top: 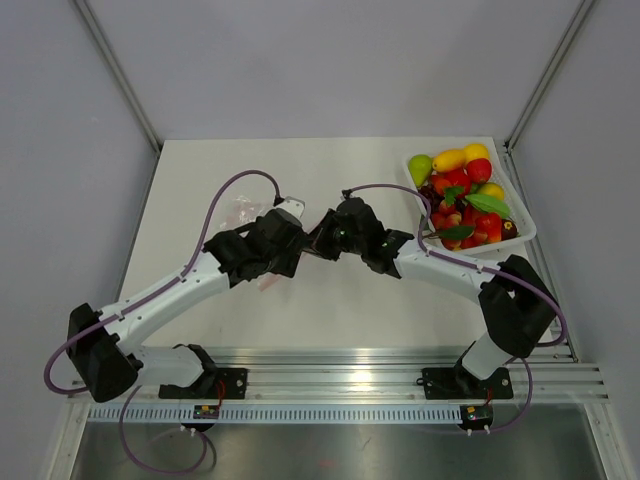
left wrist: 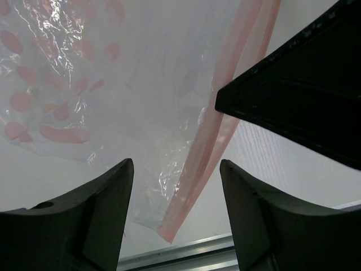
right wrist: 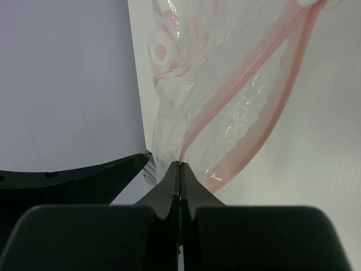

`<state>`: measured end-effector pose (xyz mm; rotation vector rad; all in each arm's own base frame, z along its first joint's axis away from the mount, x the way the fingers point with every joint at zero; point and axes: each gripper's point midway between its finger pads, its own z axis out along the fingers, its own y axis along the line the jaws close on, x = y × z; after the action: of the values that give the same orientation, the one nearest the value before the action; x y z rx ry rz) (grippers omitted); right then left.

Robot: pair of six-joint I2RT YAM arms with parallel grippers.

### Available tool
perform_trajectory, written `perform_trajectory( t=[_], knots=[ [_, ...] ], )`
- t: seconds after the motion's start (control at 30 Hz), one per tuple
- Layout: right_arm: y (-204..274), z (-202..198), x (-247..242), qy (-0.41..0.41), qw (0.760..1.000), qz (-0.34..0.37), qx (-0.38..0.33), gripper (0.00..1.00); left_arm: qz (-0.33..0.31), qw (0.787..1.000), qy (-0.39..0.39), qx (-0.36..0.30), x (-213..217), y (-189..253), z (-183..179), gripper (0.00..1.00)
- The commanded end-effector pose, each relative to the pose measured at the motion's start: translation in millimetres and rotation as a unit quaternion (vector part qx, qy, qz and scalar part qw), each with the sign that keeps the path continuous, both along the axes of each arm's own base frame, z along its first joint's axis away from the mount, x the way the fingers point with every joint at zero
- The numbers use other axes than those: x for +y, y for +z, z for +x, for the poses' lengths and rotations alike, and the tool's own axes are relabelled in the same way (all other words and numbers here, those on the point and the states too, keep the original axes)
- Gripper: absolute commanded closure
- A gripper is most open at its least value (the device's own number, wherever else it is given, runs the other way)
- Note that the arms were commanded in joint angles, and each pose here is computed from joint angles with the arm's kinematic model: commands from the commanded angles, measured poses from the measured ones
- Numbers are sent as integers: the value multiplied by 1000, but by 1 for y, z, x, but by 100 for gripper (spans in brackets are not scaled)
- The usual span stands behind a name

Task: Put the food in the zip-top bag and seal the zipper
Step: Pick up the zipper food storage bag at the center of the board, then open the zipper of the food storage bag.

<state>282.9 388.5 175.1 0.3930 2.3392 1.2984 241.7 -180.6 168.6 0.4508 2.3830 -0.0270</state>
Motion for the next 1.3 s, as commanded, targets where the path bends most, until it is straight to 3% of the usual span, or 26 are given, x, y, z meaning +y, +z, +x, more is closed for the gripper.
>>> perform_trajectory(
  t=[0.0, 0.33, 0.43, 0.47, 0.53, 0.57, 0.6, 0.93, 1.07, 1.27],
  knots=[
    [24, -12, 4, 19, 999, 22, -18, 100, -13, 999, 10, -48, -12, 23, 21, 35],
    [29, -24, 0, 24, 999, 24, -16, 100, 19, 998, 30, -61, -7, 19, 34, 54],
    [29, -30, -5, 32, 999, 21, -25, 100, 19, 996, 42, -71, -5, 26, 37, 80],
    [29, -33, -7, 32, 999, 20, -26, 97, 18, 996, 44, -70, -5, 27, 36, 99],
    [28, -37, -18, 24, 999, 13, -33, 86, 11, 997, 41, -69, -7, 31, 35, 100],
    [29, -38, -23, 19, 999, 7, -37, 71, 5, 997, 38, -68, -9, 34, 35, 100],
    [33, -35, -30, 4, 999, 2, -48, 66, -2, 997, 37, -67, -10, 36, 33, 100],
    [28, -47, -79, -47, 996, -53, -62, 24, -96, 995, 14, -6, -39, 59, 16, 100],
    [35, -40, -66, -36, 995, -53, -74, 21, -113, 994, 14, 6, -43, 66, 12, 100],
    [44, -26, -49, -27, 994, -52, -90, 24, -107, 994, 6, 22, -43, 60, 6, 100]
  ],
)
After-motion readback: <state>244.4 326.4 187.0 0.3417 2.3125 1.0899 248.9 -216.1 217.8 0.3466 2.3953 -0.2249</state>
